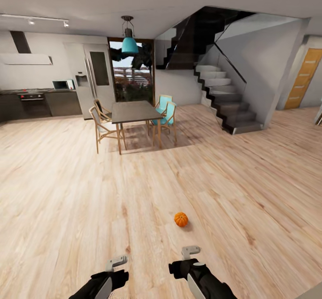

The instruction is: Place each of the two pumpkins and all three candles from the living room inside a cabinet in the living room (use any cabinet), then make sure every cabinet is closed, and position the cauldron so it is next to a table in the living room.

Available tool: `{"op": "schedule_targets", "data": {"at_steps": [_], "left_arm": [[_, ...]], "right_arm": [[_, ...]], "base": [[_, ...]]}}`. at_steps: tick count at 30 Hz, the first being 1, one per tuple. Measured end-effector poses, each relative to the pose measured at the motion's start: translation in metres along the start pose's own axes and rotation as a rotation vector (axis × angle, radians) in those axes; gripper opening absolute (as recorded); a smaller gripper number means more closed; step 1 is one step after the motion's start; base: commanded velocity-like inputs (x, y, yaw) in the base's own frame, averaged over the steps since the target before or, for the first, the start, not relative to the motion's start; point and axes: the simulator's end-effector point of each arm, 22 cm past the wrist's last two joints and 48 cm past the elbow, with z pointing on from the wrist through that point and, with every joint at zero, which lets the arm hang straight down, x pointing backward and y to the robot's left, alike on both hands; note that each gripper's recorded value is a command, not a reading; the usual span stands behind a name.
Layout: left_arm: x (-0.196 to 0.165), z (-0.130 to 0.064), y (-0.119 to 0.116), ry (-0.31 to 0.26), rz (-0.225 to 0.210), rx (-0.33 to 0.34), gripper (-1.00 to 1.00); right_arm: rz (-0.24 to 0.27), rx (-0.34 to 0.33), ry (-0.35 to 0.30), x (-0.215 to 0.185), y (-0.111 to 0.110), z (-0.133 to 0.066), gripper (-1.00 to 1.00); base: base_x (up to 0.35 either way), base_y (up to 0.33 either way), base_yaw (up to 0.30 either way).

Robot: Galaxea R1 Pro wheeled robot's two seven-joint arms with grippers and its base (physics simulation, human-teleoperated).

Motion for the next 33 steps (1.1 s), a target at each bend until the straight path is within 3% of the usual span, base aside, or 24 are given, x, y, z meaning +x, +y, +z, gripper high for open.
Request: {"op": "schedule_targets", "data": {"at_steps": [3,7,18,23,33], "left_arm": [[-0.007,-0.003,0.026,-0.005,-0.062,-0.025,1.0],[-0.012,-0.007,0.042,-0.009,-0.098,-0.04,1.0],[-0.012,-0.017,0.05,-0.014,-0.12,-0.049,1.0],[-0.019,-0.022,0.053,-0.058,-0.131,-0.054,1.0],[-0.018,-0.023,0.053,-0.065,-0.126,-0.053,1.0]], "right_arm": [[0.0,0.002,0.002,0.0,-0.001,-0.003,1.0],[0.001,0.003,0.001,0.0,-0.001,-0.007,1.0],[0.003,0.005,-0.027,-0.008,-0.001,-0.017,1.0],[0.003,0.006,-0.039,-0.011,0.0,-0.022,1.0],[0.003,0.009,-0.041,-0.012,-0.001,-0.023,1.0]], "base": [[0.0,0.0,0.292],[0.0,0.0,0.292],[0.0,0.0,0.292],[0.0,0.0,0.292],[0.0,0.0,0.292]]}}
